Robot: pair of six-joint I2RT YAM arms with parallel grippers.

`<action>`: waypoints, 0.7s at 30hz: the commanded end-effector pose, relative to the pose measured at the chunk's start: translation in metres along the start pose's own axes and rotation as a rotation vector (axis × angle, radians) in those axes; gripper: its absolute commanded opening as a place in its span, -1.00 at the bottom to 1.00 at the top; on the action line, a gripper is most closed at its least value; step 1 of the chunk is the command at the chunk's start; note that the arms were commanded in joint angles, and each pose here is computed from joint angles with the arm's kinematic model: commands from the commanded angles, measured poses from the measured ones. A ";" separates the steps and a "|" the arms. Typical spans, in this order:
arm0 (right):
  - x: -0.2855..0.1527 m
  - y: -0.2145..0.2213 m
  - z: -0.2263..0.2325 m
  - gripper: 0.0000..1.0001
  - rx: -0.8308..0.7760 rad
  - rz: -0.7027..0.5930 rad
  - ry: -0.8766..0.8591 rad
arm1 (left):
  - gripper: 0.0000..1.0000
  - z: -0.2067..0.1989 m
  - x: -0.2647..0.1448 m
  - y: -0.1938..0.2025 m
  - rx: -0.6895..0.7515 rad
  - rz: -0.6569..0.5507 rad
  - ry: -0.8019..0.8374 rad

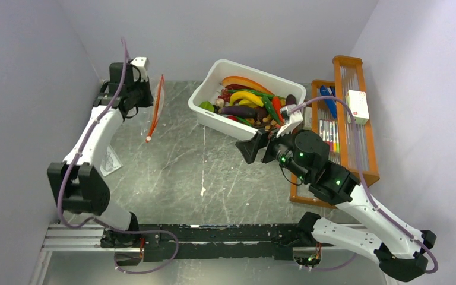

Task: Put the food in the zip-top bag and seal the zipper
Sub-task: Open the zipper of the food storage bag.

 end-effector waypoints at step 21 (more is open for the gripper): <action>0.072 -0.003 0.054 0.34 0.247 0.108 -0.120 | -0.86 -0.125 -0.214 0.076 -0.291 0.148 0.833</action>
Point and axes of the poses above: each gripper's point midway between its finger pads, its own x axis out along the fingers, its own z axis along the line the jaws close on, y = z × x, the point moved 1 cm from there along -x, back along the fingers, and after that the axes turned 13 degrees about -x, right-handed, at the moved point
